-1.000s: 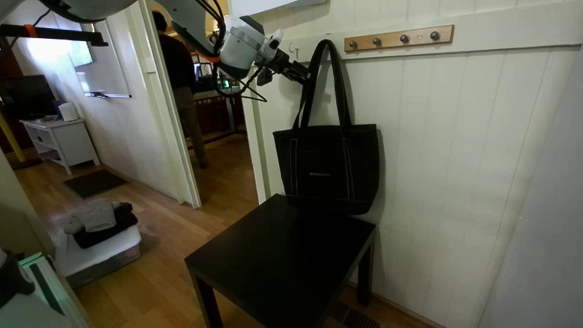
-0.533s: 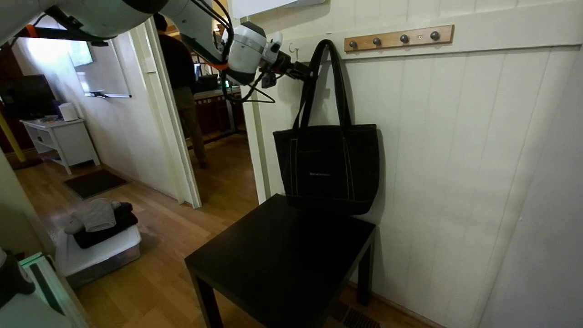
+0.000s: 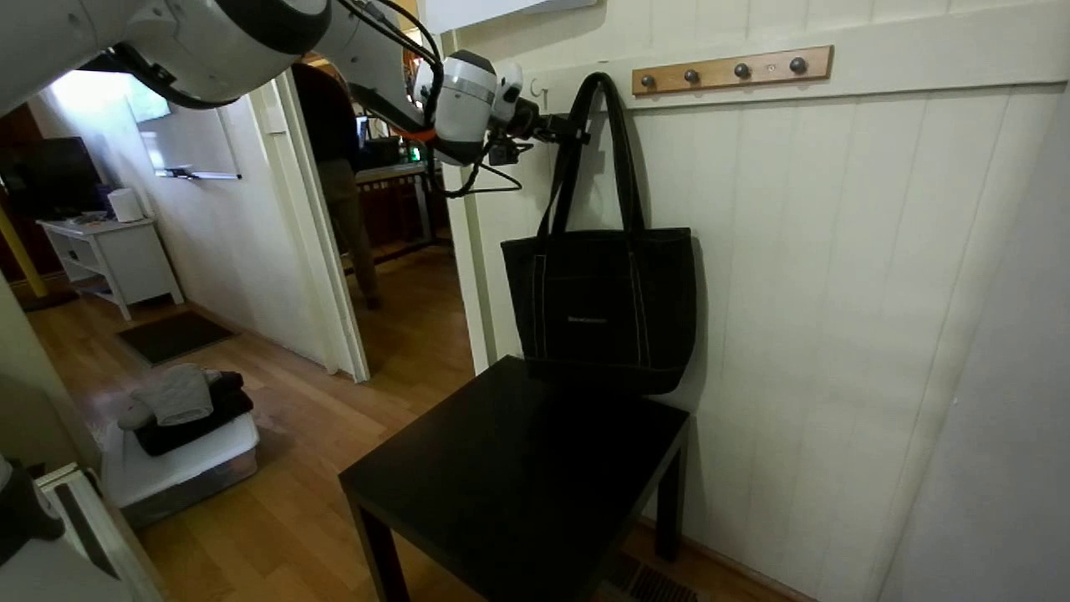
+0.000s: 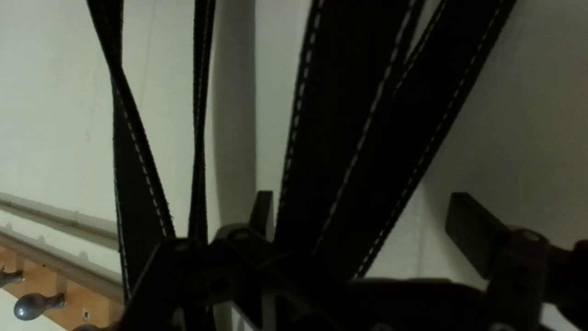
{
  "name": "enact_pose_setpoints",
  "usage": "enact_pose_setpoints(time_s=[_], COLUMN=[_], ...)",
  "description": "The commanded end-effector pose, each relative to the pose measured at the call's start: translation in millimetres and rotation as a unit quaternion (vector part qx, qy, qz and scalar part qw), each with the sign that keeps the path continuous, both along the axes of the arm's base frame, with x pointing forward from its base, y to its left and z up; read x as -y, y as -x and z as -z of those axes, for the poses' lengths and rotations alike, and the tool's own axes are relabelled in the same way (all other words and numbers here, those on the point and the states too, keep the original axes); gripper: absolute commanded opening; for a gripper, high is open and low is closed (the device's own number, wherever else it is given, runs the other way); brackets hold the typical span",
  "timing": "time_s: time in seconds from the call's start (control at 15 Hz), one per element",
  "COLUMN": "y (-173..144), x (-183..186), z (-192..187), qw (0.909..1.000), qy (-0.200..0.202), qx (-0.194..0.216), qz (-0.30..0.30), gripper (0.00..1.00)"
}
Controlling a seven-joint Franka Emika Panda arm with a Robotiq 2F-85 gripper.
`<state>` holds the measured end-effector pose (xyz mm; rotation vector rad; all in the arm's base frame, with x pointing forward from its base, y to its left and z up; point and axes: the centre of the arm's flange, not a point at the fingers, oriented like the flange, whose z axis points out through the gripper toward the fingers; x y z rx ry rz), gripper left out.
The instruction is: Move the book to the next hook on the right
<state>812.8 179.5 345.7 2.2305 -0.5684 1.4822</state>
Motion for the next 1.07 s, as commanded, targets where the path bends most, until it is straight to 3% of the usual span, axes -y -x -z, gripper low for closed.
enact_pose_setpoints(time_s=[0.0,0.6,1.0], y=[-15,-6,22], x=[-6,-12,-6], z=[10,-1,-27], qw=[0.9993,0.9985,0.9962], qy=[0.003,0.0,-0.021], qx=[0.034,0.054,0.082], qz=[-0.016,-0.015,0.02], gripper=[0.66,0.0,0.02])
